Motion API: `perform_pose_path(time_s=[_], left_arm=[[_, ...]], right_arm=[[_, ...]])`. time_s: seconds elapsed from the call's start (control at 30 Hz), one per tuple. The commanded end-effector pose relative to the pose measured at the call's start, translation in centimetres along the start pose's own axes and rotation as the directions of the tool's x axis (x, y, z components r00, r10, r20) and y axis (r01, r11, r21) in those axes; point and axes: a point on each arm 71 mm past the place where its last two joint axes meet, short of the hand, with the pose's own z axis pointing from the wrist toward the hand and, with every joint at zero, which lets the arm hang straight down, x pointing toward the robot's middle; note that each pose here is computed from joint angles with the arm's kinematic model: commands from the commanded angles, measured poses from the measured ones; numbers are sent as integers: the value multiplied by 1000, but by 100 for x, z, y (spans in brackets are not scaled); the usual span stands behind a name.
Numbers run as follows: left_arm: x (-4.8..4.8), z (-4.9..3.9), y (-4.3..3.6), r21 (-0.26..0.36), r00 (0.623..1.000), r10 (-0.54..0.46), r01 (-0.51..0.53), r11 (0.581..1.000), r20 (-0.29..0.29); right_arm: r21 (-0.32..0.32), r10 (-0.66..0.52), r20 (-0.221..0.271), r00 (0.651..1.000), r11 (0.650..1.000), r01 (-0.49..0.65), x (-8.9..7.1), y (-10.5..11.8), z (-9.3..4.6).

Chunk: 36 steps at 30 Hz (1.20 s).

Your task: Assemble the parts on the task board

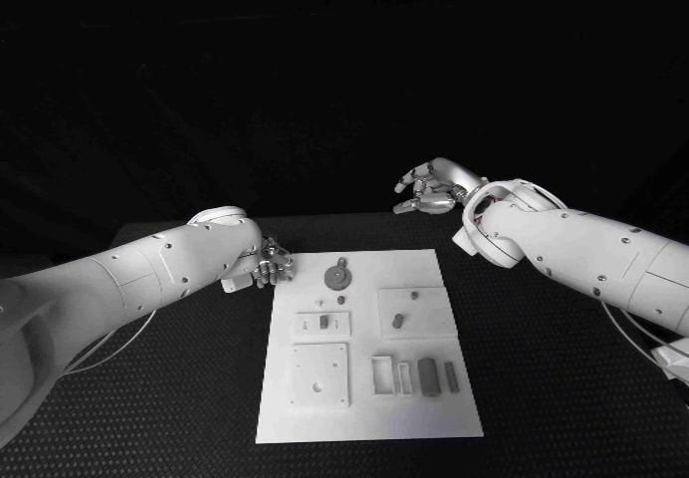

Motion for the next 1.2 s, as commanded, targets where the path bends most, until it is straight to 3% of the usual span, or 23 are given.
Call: perform_pose_path(time_s=[0.03,0.3,0.63,0.9,1.2], left_arm=[[8,-6,-15,26,999,-37,37,999,-13],[43,-88,47,47,992,-126,127,991,-15],[181,-408,124,97,979,-203,204,974,-20],[341,-584,101,123,979,-203,202,972,-3],[608,-636,124,112,984,-176,176,978,-10]], right_arm=[[-10,1,-13,1000,1000,-1,13,11,2],[-7,0,-14,1000,1000,0,3,-6,-7],[2,-3,-15,1000,1000,3,-16,-39,-20],[5,-3,-16,1000,1000,3,-17,-54,-24],[7,-4,-15,1000,1000,4,-21,-61,-29]])
